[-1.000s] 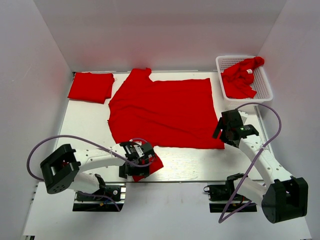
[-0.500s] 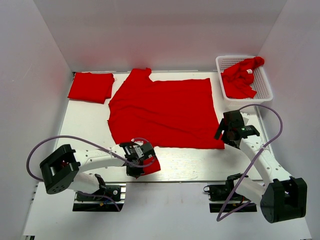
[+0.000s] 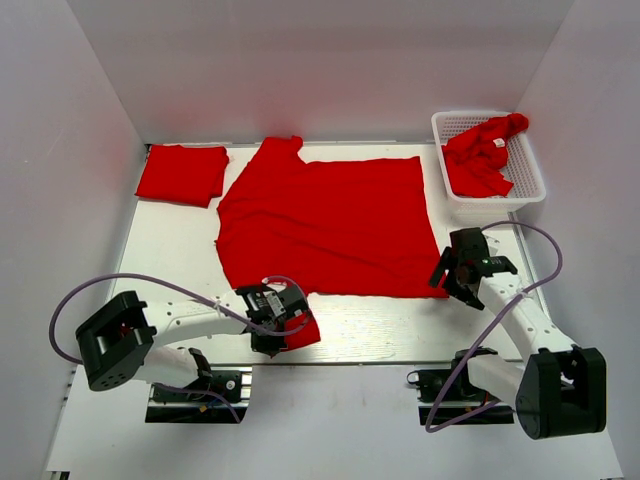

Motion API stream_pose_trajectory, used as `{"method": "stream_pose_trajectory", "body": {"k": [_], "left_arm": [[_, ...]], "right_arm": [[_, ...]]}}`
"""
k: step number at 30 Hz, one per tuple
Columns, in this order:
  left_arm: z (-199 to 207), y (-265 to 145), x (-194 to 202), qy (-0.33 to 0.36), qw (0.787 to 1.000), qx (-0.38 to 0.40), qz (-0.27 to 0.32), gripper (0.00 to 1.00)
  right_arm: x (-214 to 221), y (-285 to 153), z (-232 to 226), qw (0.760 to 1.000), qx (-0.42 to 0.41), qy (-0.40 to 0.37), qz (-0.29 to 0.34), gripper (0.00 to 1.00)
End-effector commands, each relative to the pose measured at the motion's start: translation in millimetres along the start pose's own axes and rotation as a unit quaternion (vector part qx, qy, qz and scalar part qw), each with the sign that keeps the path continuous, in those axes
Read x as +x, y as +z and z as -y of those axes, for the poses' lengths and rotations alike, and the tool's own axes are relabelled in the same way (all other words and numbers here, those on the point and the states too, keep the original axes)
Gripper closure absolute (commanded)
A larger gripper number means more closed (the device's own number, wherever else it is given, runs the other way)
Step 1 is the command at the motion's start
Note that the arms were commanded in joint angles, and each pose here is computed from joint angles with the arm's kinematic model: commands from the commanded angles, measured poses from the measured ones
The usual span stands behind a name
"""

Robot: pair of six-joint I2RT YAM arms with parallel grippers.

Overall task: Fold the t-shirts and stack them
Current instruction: Grap the side of the flattened tshirt closest away from the robot with both arms

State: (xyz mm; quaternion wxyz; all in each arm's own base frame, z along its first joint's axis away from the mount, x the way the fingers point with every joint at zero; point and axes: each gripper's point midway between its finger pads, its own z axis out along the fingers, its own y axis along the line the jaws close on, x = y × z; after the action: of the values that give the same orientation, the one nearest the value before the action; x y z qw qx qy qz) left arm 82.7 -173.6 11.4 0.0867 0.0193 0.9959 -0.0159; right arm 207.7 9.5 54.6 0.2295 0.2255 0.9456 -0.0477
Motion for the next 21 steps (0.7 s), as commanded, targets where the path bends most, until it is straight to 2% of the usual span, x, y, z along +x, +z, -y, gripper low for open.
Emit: {"method": "stream_pose_trajectory", "body": {"k": [1,15,18,21], "left_arm": [[-3.3,-3.7,3.0,0.01,1.0,0.007,0.002,1.0],[-5.9,-8.2,1.9,0.01,1.0,0.009,0.008,1.0],[-3.1,-10.1,-0.1,0.009,1.0,0.013,0.011,1.0],[0.1,-12.3,-2.4,0.008,1.0,0.017,0.014,1.0]], "right_arm": [[-0.4,5.4,-19.9,0.999,-0.047,0.005,-0.005,0.1],[-4.6,32.1,-24.7,1.0,-0.03,-0.001,-0.006,0.1],[0.1,38.7,-22.9,1.0,-0.029,0.001,-0.004,0.19],[7.2,45.3,-22.4,0.999,-0.032,0.004,-0.006,0.35]]}}
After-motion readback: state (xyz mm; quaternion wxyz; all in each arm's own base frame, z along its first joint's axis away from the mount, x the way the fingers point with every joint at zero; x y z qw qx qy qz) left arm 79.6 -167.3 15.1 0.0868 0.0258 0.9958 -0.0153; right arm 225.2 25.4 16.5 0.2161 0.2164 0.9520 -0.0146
